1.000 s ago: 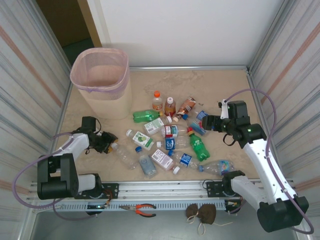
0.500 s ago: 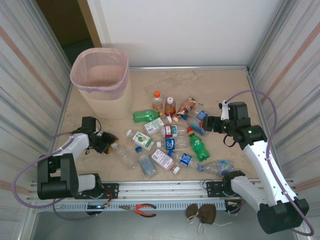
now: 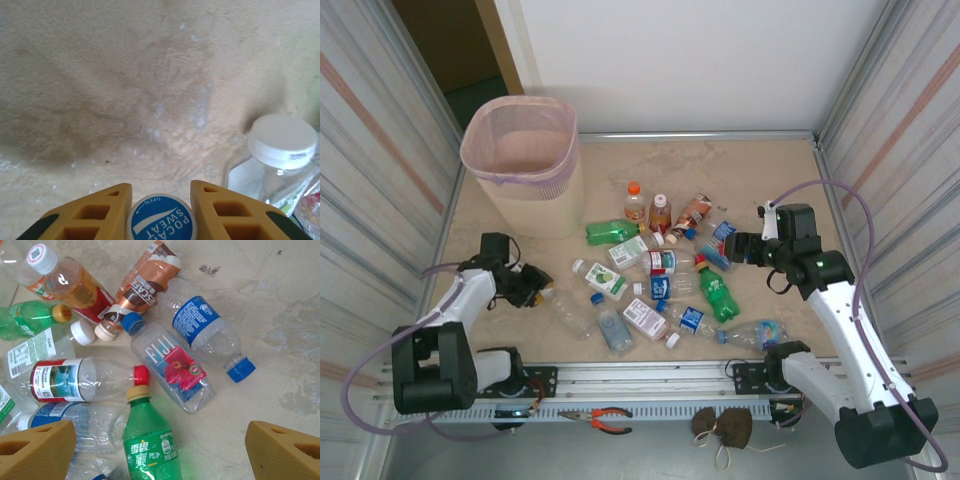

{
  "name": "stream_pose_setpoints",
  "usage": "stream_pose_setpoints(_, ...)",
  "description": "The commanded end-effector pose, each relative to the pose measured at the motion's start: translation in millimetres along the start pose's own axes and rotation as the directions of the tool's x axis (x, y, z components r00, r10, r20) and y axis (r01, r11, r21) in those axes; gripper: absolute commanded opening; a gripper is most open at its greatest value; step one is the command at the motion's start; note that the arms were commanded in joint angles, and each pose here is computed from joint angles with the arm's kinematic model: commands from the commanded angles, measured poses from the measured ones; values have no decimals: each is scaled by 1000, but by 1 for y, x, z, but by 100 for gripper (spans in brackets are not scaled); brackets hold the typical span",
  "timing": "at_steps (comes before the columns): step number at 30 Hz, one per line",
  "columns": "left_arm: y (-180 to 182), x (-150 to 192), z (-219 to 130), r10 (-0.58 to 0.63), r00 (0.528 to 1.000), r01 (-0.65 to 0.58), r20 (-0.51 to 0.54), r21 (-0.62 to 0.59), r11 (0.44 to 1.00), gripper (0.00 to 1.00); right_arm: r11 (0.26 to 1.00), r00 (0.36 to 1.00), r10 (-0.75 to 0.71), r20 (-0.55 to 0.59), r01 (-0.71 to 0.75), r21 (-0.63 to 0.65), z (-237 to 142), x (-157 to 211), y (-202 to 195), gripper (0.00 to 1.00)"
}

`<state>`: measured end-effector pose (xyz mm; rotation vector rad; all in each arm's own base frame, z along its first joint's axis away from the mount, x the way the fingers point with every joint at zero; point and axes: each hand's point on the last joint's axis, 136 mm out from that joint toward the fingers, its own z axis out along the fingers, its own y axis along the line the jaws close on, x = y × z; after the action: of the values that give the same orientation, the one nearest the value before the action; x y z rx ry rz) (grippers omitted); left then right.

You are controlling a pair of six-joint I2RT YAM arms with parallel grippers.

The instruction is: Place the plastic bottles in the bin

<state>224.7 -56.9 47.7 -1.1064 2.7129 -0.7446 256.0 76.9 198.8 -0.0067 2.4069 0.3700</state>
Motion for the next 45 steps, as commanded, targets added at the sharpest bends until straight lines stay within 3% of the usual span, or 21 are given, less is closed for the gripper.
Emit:
stream_pose_setpoints(1,-10,-5,-27,76,996,-76,51,-17,997,25,1000,1000,10,1,-10,9,-4,3,-1,87)
stream_pose_setpoints(6,-30,-15,-71,210,965,-207,158,-38,978,21,1000,1000,6,8,-6,10,-8,1,0,87)
stream_pose_setpoints(11,-67,-24,-129,378,862,-397,337,-14,918,13,1000,1000,-2,21,2,11,-12,-4,1,87)
stream_pose_setpoints(17,-120,-24,-197,542,634,-645,552,-10,764,4,1000,999,-11,39,11,11,-18,-10,3,87)
stream_pose_setpoints(21,-157,-24,-242,591,449,-767,670,-50,640,0,1000,998,-19,53,19,10,-22,-16,4,87)
stream_pose_setpoints(26,-199,-25,-292,605,253,-846,755,-130,517,0,1000,998,-27,65,26,11,-27,-22,6,87)
stream_pose_setpoints(30,-230,-33,-331,583,127,-863,802,-200,464,0,999,997,-31,77,30,13,-30,-27,7,87)
stream_pose_setpoints(36,-274,-57,-371,552,26,-860,833,-264,438,0,999,995,-31,91,30,12,-32,-34,9,86)
stream_pose_setpoints(45,-332,-114,-376,553,-32,-855,832,-310,416,0,999,995,-34,98,32,27,-31,-40,8,86)
